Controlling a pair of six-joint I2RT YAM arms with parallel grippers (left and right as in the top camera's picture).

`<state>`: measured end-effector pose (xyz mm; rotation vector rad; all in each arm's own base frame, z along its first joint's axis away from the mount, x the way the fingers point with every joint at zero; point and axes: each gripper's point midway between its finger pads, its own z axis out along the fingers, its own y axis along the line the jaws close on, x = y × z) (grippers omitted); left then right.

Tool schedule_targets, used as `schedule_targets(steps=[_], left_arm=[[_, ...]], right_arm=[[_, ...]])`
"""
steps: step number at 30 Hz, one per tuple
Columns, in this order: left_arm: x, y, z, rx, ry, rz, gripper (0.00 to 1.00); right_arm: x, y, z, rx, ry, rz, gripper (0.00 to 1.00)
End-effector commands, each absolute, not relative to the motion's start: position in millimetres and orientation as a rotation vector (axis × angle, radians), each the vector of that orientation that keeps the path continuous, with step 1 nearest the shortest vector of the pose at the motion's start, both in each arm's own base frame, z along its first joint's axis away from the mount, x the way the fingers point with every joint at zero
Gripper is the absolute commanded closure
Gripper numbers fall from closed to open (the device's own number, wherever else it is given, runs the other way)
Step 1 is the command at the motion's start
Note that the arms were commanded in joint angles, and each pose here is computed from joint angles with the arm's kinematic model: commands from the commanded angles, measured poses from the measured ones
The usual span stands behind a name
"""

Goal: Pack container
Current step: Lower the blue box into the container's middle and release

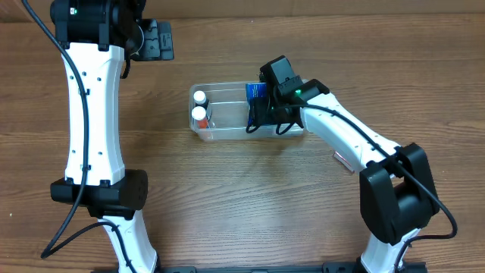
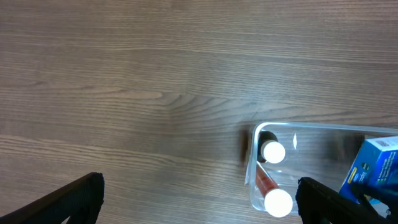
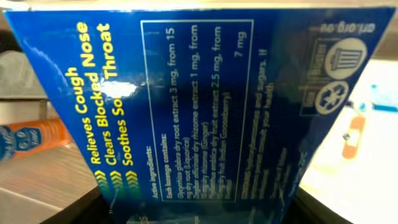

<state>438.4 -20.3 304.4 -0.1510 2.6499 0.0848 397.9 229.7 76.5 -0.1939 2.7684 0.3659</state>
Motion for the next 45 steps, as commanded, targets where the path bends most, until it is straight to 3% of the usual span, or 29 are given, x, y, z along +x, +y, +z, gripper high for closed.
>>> schedule_targets(steps=[1,11,19,28,38,40,45], left_arm=[[440,-21,308,-0.13,2.637,0.084,0.0],[442,-21,309,-0.131,2.627,0.082,0.0],[442,-21,309,-0.131,2.627,0.082,0.0],[442,-21,309,-0.131,2.627,0.082,0.0],[442,-21,309,-0.131,2.627,0.082,0.0],[442,-21,309,-0.131,2.627,0.082,0.0],[442,-21,309,-0.13,2.627,0.082,0.0]], right_arm=[[396,232,77,-0.205,2.784,0.367,0.34],[393,237,96,-0.466,2.699,0.356,0.32],[396,240,108,-0.436,2.665,0.383,0.31],[402,247,123,-0.172,2.687,0.479,0.31],[399,251,122,-0.179,2.693,0.486,0.3],[398,251,122,-0.18,2.696,0.485,0.26],[397,250,121,-0.18,2.701,0.482,0.0]])
